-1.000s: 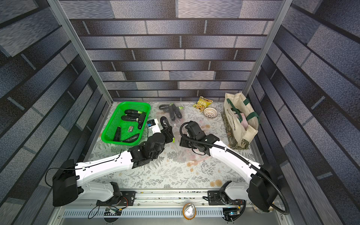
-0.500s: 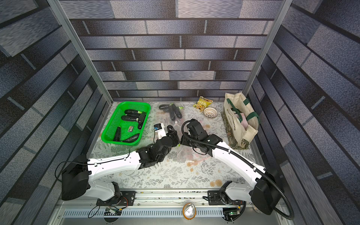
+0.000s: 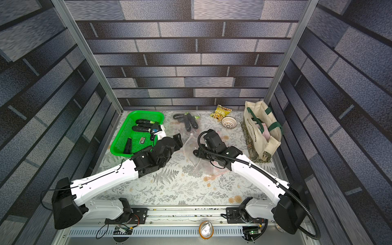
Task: Place the eggplant in a zip-top bag and seal the zipper
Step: Place the eggplant in the zipper food storage bag.
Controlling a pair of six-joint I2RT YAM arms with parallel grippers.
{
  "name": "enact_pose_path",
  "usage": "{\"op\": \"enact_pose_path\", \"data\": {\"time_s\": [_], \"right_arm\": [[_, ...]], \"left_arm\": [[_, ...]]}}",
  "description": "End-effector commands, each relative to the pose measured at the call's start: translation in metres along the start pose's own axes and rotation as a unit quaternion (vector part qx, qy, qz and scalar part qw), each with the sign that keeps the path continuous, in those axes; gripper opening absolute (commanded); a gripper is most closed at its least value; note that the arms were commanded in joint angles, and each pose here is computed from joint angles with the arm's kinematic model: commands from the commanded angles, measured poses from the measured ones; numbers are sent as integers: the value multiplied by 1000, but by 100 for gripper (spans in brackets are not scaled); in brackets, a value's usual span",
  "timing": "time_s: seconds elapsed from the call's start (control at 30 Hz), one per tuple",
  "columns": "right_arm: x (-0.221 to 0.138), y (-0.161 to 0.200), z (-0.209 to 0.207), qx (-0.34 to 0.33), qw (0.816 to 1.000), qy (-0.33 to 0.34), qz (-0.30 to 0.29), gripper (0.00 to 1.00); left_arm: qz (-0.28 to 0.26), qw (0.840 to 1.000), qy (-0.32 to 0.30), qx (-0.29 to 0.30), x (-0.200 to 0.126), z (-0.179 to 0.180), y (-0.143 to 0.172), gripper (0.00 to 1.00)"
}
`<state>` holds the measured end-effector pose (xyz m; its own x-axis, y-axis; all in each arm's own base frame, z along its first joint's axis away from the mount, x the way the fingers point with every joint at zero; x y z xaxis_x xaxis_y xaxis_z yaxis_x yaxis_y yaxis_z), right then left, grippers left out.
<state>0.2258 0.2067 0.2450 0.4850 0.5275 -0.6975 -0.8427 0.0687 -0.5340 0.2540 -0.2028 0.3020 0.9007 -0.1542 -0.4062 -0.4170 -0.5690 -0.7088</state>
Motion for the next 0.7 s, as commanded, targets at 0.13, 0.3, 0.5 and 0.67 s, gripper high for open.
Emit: {"op": "enact_pose_path", "data": {"time_s": [0.13,0.3,0.5,0.67], "right_arm": [[-9,-4,0,-15,1000,6,-12,0],[-7,-2,-1,-16,1000,8,-9,0],[-5,-1,-1,-24,1000,8,-7,0],[-7,-3,0,-32,999,7,-8,0]], "left_arm": [[131,990,-53,-21,8,93,-69,73],[169,982,-64,-55,31,138,-101,74],[224,969,-57,-81,77,165,-112,74],[253,961,-62,-91,118,178,-116,74]]}}
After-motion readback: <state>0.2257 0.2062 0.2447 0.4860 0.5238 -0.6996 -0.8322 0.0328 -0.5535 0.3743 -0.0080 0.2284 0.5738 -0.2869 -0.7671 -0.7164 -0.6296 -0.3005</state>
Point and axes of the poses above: each gripper's point midway between its finger pads, its own x axis out along the fingers, its own z axis along the line the jaws close on, y = z × x, the point moved 8 cm from there along -x, back along the fingers, and after that the axes turned 7 degrees about -x, right-handed, at the moved point
